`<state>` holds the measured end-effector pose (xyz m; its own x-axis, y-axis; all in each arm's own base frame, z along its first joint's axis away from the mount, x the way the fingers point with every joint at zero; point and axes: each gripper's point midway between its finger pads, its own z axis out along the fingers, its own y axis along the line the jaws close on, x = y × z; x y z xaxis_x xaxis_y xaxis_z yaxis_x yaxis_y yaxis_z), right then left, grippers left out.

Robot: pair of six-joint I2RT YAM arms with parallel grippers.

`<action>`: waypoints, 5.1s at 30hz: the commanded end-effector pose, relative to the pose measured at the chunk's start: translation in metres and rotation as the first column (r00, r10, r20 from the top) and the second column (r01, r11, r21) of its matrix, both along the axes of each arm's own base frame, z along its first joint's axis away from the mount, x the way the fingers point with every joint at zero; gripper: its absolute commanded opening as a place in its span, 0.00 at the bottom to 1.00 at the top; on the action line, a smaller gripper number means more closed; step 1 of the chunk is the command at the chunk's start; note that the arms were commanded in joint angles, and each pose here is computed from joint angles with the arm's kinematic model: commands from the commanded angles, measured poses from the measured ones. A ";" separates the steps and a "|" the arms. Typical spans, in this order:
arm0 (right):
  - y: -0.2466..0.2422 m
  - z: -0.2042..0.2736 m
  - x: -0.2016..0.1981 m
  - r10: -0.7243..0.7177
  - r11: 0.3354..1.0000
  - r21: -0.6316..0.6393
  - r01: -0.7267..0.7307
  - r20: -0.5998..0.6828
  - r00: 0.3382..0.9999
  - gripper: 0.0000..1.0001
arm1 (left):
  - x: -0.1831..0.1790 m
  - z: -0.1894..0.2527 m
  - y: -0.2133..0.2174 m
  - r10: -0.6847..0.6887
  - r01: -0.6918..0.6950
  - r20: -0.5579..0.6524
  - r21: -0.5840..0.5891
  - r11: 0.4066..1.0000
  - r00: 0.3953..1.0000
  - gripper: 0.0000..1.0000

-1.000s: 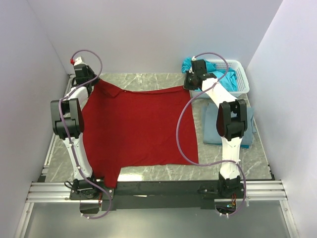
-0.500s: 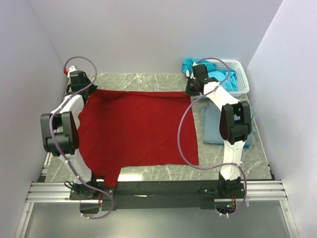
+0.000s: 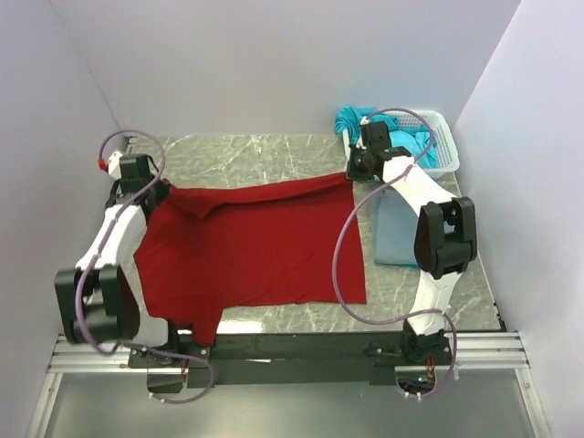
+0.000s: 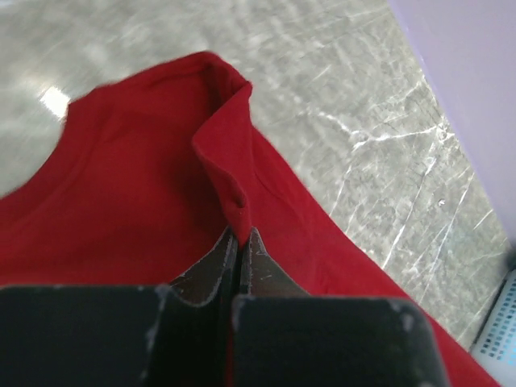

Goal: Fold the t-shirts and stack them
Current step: Fold the tshirt

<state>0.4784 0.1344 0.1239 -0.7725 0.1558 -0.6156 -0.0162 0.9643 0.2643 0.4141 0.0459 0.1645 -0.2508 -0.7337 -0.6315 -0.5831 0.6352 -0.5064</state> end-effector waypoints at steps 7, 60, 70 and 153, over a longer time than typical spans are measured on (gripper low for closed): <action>-0.007 0.027 -0.020 0.026 1.000 -0.013 -0.026 0.046 0.999 0.00 | -0.066 0.000 -0.004 0.133 -0.132 0.003 -0.062 0.989 0.991 0.01; 0.047 -0.004 -0.143 0.159 0.986 -0.057 -0.156 0.041 0.987 0.85 | -0.063 -0.092 -0.154 -0.256 0.263 -0.187 0.010 0.965 0.948 0.99; 0.036 -0.015 -0.143 0.128 0.986 -0.110 -0.126 0.013 0.992 0.85 | -0.039 -0.093 -0.123 -0.188 0.215 -0.239 0.095 0.972 0.953 0.99; 0.020 -0.037 -0.145 0.096 0.984 -0.146 -0.104 -0.057 0.994 0.85 | -0.123 -0.118 -0.147 -0.411 0.373 -0.444 -0.174 0.911 0.797 0.13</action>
